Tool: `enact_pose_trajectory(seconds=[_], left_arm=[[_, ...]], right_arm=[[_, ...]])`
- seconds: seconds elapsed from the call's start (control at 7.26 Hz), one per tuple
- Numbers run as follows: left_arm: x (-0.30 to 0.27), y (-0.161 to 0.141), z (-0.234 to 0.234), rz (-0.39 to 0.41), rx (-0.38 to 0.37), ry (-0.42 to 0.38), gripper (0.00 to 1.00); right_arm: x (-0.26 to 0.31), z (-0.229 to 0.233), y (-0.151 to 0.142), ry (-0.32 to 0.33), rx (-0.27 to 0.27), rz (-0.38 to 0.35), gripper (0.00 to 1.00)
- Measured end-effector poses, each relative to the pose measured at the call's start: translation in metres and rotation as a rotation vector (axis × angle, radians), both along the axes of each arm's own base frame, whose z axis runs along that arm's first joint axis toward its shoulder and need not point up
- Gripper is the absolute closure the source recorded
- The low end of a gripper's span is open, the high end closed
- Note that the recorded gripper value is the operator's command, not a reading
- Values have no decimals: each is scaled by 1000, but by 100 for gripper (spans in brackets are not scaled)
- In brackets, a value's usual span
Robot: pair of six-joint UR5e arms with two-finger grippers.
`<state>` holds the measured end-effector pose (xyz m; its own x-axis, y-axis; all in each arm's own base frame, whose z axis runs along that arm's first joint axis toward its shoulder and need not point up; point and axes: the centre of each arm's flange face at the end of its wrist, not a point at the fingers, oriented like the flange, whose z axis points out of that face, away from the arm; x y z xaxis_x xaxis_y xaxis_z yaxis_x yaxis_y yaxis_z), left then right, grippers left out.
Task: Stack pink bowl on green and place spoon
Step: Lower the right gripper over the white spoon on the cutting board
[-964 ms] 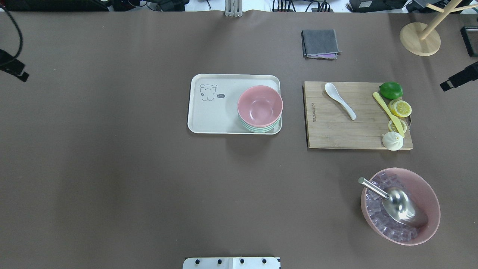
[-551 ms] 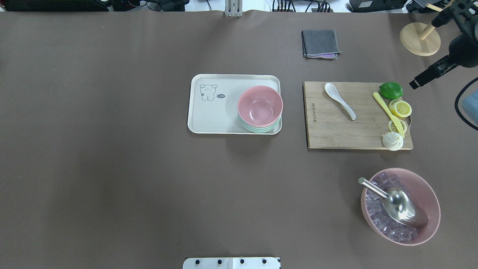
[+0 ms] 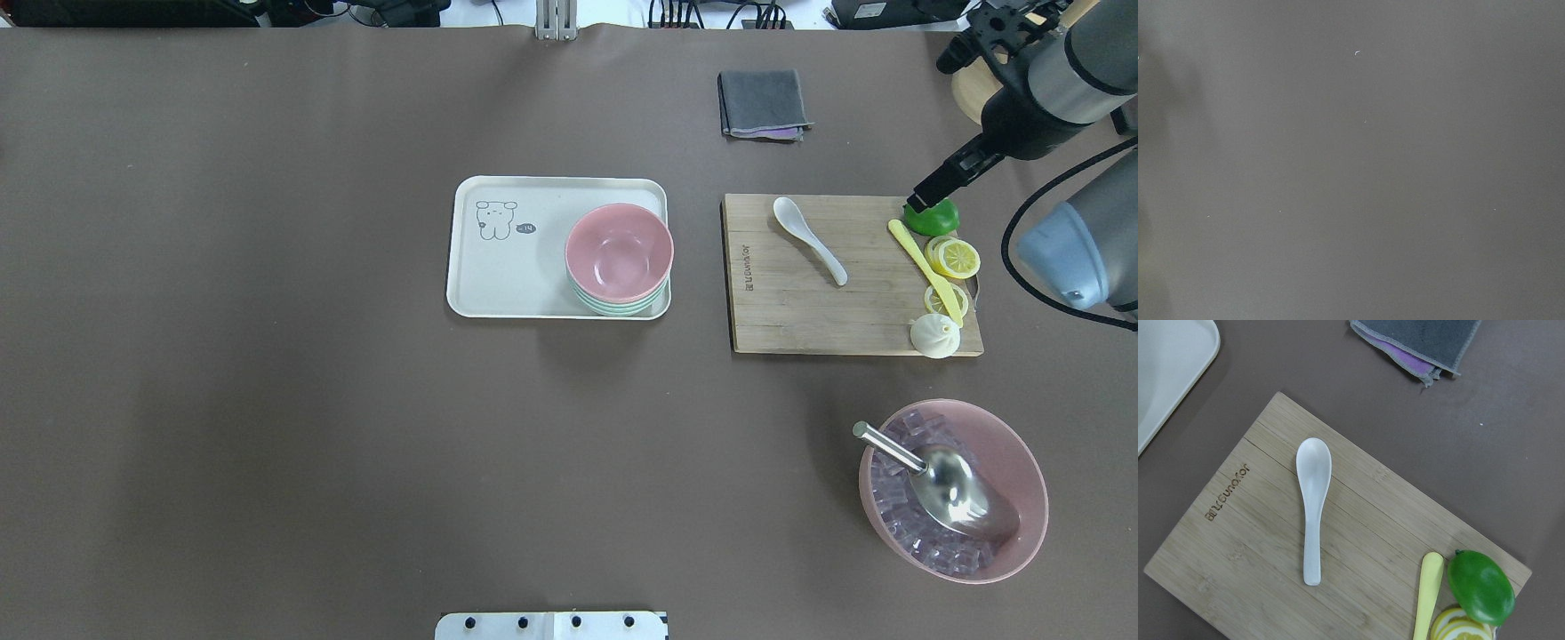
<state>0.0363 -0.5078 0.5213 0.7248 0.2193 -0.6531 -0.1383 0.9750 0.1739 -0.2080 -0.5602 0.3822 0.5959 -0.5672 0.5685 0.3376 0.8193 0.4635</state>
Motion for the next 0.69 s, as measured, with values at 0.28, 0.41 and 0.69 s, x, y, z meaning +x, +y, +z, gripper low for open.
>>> enact_pose_trajectory(seconds=[0.28, 0.41, 0.69], left_arm=[[-1, 6, 7, -1, 3, 1, 1], [-1, 6, 8, -1, 4, 2, 1], [-1, 7, 9, -1, 3, 1, 1]], right_arm=[[-27, -11, -5, 20, 11, 2, 0], [-40, -16, -9, 26, 11, -3, 0], [-59, -17, -13, 32, 8, -19, 1]])
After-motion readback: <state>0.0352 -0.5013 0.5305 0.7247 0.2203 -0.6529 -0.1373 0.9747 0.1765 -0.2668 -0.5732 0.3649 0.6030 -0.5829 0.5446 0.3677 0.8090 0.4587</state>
